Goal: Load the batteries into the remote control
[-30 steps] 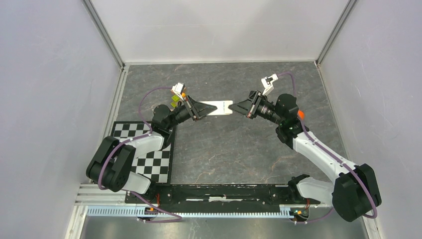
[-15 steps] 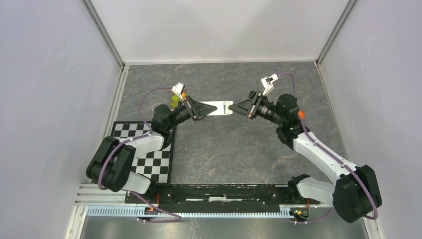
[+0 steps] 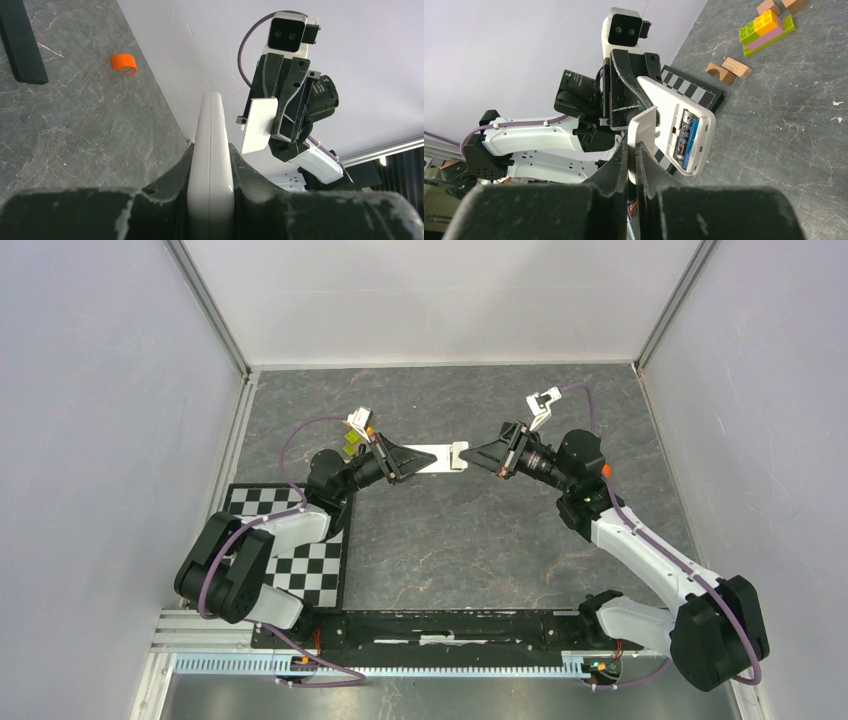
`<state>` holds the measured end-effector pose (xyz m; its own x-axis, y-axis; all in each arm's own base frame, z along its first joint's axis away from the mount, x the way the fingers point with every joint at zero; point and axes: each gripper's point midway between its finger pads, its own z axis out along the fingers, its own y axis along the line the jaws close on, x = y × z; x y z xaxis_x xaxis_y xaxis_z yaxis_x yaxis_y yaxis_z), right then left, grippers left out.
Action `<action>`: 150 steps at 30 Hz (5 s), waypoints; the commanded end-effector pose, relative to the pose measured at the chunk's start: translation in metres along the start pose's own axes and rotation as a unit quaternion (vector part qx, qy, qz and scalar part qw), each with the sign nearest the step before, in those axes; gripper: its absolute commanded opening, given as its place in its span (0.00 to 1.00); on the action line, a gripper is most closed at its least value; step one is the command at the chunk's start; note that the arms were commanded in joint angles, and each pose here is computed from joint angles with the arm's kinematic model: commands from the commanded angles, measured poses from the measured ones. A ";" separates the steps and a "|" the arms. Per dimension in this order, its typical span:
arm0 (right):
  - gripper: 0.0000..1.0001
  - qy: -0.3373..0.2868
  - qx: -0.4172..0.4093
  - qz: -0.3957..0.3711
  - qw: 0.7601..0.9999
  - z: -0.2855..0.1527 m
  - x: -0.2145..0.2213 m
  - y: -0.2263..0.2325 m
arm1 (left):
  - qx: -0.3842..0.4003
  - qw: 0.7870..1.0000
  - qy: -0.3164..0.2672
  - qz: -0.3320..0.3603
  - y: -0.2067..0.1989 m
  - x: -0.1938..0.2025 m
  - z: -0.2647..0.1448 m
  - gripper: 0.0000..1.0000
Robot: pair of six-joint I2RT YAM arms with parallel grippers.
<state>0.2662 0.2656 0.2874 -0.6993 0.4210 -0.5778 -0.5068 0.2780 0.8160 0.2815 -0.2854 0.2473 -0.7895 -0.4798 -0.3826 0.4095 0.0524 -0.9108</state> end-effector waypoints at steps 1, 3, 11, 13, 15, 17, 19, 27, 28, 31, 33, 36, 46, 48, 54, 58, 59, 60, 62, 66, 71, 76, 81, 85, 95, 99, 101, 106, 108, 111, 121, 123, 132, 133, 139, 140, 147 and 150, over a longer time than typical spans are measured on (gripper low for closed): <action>0.00 -0.001 -0.018 -0.011 1.000 0.001 -0.002 0.007 | 0.038 0.999 0.006 0.028 -0.023 -0.005 0.003 0.02; 0.00 0.001 -0.021 -0.009 1.000 0.002 -0.002 0.007 | 0.040 0.999 0.009 0.030 -0.025 -0.004 0.004 0.02; 0.00 0.008 -0.025 -0.005 1.000 0.006 0.001 0.007 | 0.060 0.998 0.013 0.029 -0.036 -0.005 0.004 0.02; 0.00 0.009 -0.024 -0.003 1.000 0.006 0.001 0.005 | 0.064 0.998 0.013 0.027 -0.037 -0.005 0.004 0.02; 0.00 0.010 -0.024 -0.001 1.000 0.007 0.002 0.005 | 0.066 0.997 0.013 0.025 -0.038 -0.005 0.004 0.02; 0.00 0.011 -0.024 0.001 1.000 0.007 0.003 0.004 | 0.068 0.997 0.013 0.024 -0.039 -0.005 0.004 0.02; 0.00 0.011 -0.026 0.001 1.000 0.007 0.003 0.005 | 0.070 0.997 0.012 0.023 -0.039 -0.006 0.004 0.02; 0.00 0.017 -0.003 0.016 1.000 0.008 0.009 -0.009 | 0.085 0.996 0.010 0.021 -0.047 -0.006 0.002 0.02; 0.00 0.019 0.006 0.018 1.000 0.008 0.010 -0.013 | 0.087 0.996 0.010 0.020 -0.048 -0.006 0.002 0.02; 0.00 0.023 0.034 0.020 0.999 0.008 0.013 -0.026 | 0.092 0.996 0.010 0.019 -0.052 -0.005 0.001 0.02; 0.00 0.024 0.050 0.021 0.998 0.008 0.014 -0.032 | 0.094 0.995 0.009 0.020 -0.054 -0.005 0.000 0.02; 0.00 0.024 0.070 0.022 0.997 0.007 0.015 -0.040 | 0.099 0.995 0.005 0.023 -0.058 -0.006 -0.002 0.02; 0.09 0.023 0.115 0.006 0.993 0.005 0.012 -0.055 | 0.117 0.993 0.011 0.027 -0.067 -0.004 -0.004 0.02; 0.13 0.024 0.128 -0.002 0.991 0.004 0.012 -0.059 | 0.121 0.992 0.010 0.026 -0.069 -0.005 -0.004 0.02; 0.18 0.019 0.147 -0.019 0.989 0.003 0.007 -0.064 | 0.122 0.992 0.012 0.023 -0.068 -0.004 -0.004 0.02; 0.20 0.018 0.154 -0.027 0.988 0.002 0.003 -0.065 | 0.117 0.993 0.010 0.021 -0.064 -0.004 -0.003 0.02; 0.22 0.017 0.155 -0.030 0.987 0.002 0.002 -0.063 | 0.115 0.993 0.009 0.021 -0.063 -0.004 -0.003 0.02; 0.24 0.016 0.156 -0.033 0.987 0.001 0.001 -0.062 | 0.112 0.994 0.008 0.020 -0.061 -0.005 -0.003 0.02; 0.28 0.013 0.154 -0.036 0.987 0.000 -0.001 -0.060 | 0.107 0.994 0.006 0.019 -0.058 -0.005 -0.002 0.02; 0.32 0.011 0.146 -0.040 0.988 -0.001 -0.004 -0.052 | 0.099 0.995 0.001 0.011 -0.052 -0.006 -0.001 0.02; 0.36 0.009 0.143 -0.041 0.989 -0.002 -0.006 -0.048 | 0.089 0.996 -0.005 -0.003 -0.045 -0.008 -0.001 0.02; 0.47 0.001 0.147 -0.046 0.988 -0.006 -0.009 -0.047 | 0.089 0.996 -0.007 -0.004 -0.045 -0.009 -0.001 0.02; 0.59 -0.002 0.129 -0.044 0.991 -0.002 -0.009 -0.043 | 0.090 0.996 -0.004 -0.003 -0.046 -0.008 -0.001 0.02; 0.58 0.003 0.112 -0.039 0.993 0.003 -0.006 -0.043 | 0.097 0.995 0.001 0.002 -0.051 -0.007 -0.001 0.02; 0.19 0.040 0.083 -0.020 0.996 0.014 0.020 -0.047 | 0.125 0.992 0.020 0.016 -0.067 -0.003 0.005 0.02; 0.15 0.053 0.063 -0.021 0.996 0.019 0.032 -0.040 | 0.131 0.991 0.027 0.014 -0.068 0.001 0.013 0.02; 0.14 0.061 0.055 -0.023 0.996 0.022 0.038 -0.036 | 0.137 0.990 0.030 0.014 -0.069 0.001 0.017 0.02; 0.15 0.079 0.054 -0.032 0.995 0.028 0.052 -0.034 | 0.140 0.989 0.044 0.012 -0.070 0.010 0.028 0.02; 0.15 0.086 0.058 -0.035 0.994 0.030 0.058 -0.035 | 0.140 0.989 0.051 0.010 -0.069 0.016 0.031 0.02; 0.16 0.094 0.069 -0.048 0.992 0.033 0.063 -0.038 | 0.137 0.989 0.058 0.009 -0.068 0.021 0.034 0.02; 0.17 0.106 0.139 -0.125 0.977 0.028 0.059 -0.067 | 0.134 0.985 0.102 0.046 -0.073 0.037 0.029 0.02; 0.18 0.108 0.152 -0.128 0.974 0.025 0.060 -0.075 | 0.133 0.984 0.103 0.052 -0.076 0.037 0.027 0.02; 0.29 0.096 0.180 -0.122 0.971 0.013 0.058 -0.094 | 0.146 0.982 0.091 0.071 -0.095 0.029 0.017 0.02; 0.30 0.094 0.178 -0.121 0.972 0.014 0.057 -0.093 | 0.147 0.982 0.091 0.071 -0.096 0.029 0.016 0.02; 0.35 0.087 0.178 -0.114 0.973 0.012 0.053 -0.094 | 0.152 0.982 0.082 0.074 -0.102 0.022 0.011 0.02; 0.35 0.087 0.180 -0.111 0.973 0.011 0.053 -0.095 | 0.151 0.982 0.080 0.075 -0.103 0.021 0.011 0.02; 0.38 0.079 0.186 -0.103 0.974 0.007 0.049 -0.101 | 0.148 0.983 0.072 0.079 -0.105 0.015 0.006 0.02; 0.38 0.078 0.194 -0.101 0.973 0.006 0.046 -0.104 | 0.146 0.984 0.070 0.079 -0.104 0.013 0.004 0.02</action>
<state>0.3029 0.2648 0.2332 -0.5717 0.2905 -0.7673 -0.5125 0.6039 0.6105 0.2904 -0.2962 0.2467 -0.8130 -0.4538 -0.3649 0.3682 0.0849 -0.9259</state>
